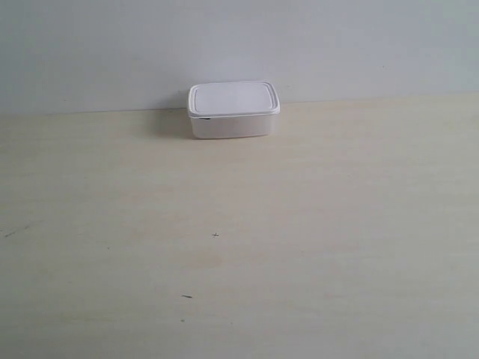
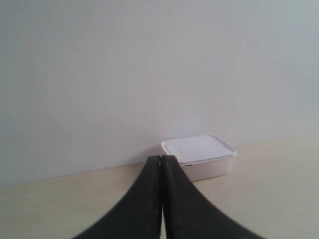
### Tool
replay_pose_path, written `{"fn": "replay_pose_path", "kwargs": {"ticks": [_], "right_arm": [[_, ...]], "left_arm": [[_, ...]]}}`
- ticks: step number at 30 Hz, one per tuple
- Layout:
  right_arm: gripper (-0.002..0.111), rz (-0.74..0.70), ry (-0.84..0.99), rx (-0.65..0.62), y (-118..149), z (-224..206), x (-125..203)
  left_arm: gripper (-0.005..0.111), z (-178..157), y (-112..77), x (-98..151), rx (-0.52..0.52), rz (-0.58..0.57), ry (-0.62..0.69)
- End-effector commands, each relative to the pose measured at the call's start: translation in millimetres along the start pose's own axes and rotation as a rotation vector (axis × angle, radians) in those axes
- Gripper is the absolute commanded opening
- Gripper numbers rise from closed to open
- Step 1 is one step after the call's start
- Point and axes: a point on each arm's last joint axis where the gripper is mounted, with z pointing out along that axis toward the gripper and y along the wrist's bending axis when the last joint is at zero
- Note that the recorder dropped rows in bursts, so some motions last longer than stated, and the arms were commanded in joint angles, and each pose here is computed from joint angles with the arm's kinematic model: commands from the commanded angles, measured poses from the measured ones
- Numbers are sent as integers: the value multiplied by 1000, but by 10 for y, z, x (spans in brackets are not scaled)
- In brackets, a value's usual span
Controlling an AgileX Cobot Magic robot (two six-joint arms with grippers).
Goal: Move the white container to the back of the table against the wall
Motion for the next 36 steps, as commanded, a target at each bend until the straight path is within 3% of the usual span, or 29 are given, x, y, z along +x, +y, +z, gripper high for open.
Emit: {"fn": "replay_pose_path", "kwargs": {"ticks": [1,7,22,30,36], "right_arm": [[0,-5,70,-11,4,31,69],[0,-5,76,-13,6,30,74],[0,-8,45,-11,8,-39,116],[0,-16,22,-6,-3,-218,569],[0,31,69,86,-85,-279,842]], "left_arm": [[0,-24,-51,127,58,-7,129],[0,-67,-97,219,112,4,234],[0,-69,-99,224,114,5,240],[0,-116,-77,287,98,8,240],[0,-201,52,382,-43,-2,215]]}}
